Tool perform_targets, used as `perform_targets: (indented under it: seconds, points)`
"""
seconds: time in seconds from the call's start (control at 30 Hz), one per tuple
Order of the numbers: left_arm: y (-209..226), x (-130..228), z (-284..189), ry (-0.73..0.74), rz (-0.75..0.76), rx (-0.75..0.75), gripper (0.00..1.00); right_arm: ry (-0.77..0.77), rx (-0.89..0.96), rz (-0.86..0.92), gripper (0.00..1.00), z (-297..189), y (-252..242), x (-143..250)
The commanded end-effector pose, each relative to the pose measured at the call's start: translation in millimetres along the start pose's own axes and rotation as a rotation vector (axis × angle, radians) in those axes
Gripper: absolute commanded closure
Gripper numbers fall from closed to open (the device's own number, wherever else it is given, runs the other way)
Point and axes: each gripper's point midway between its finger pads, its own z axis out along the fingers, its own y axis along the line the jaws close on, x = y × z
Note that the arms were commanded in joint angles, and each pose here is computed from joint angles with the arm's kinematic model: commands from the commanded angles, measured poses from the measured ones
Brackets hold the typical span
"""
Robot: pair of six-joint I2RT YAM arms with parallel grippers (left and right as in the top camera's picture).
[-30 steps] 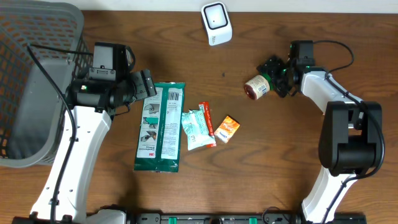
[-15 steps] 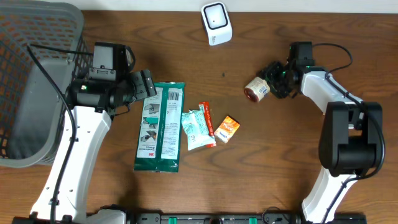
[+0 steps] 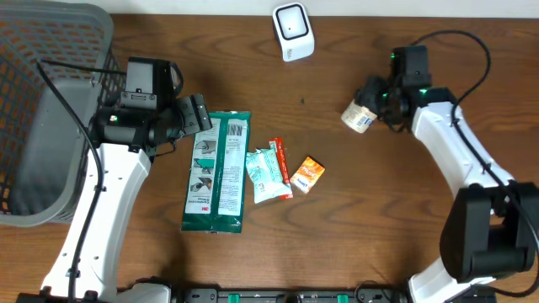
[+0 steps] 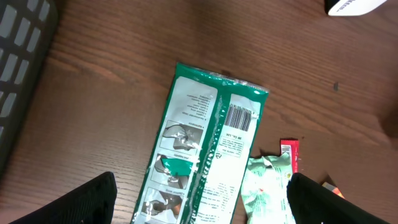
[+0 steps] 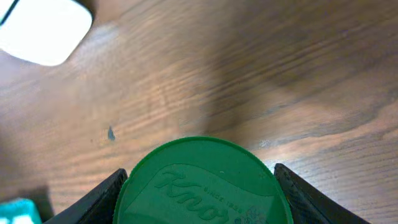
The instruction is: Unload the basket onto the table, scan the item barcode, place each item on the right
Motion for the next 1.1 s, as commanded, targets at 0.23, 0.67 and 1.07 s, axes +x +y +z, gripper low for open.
perform_targets:
  seconds: [0.23, 0.67, 1.07]
  points:
    - [2, -1, 1, 0.001, 0.006, -0.008, 0.12, -0.179, 0.361, -0.27, 0.44, -12, 2, 14]
    - [2, -1, 1, 0.001, 0.006, -0.008, 0.12, -0.32, 0.493, -0.218, 0.45, -18, 5, 38]
    - [2, -1, 1, 0.001, 0.006, -0.008, 0.12, -0.491, 0.499, -0.128, 0.4, 3, -24, 49]
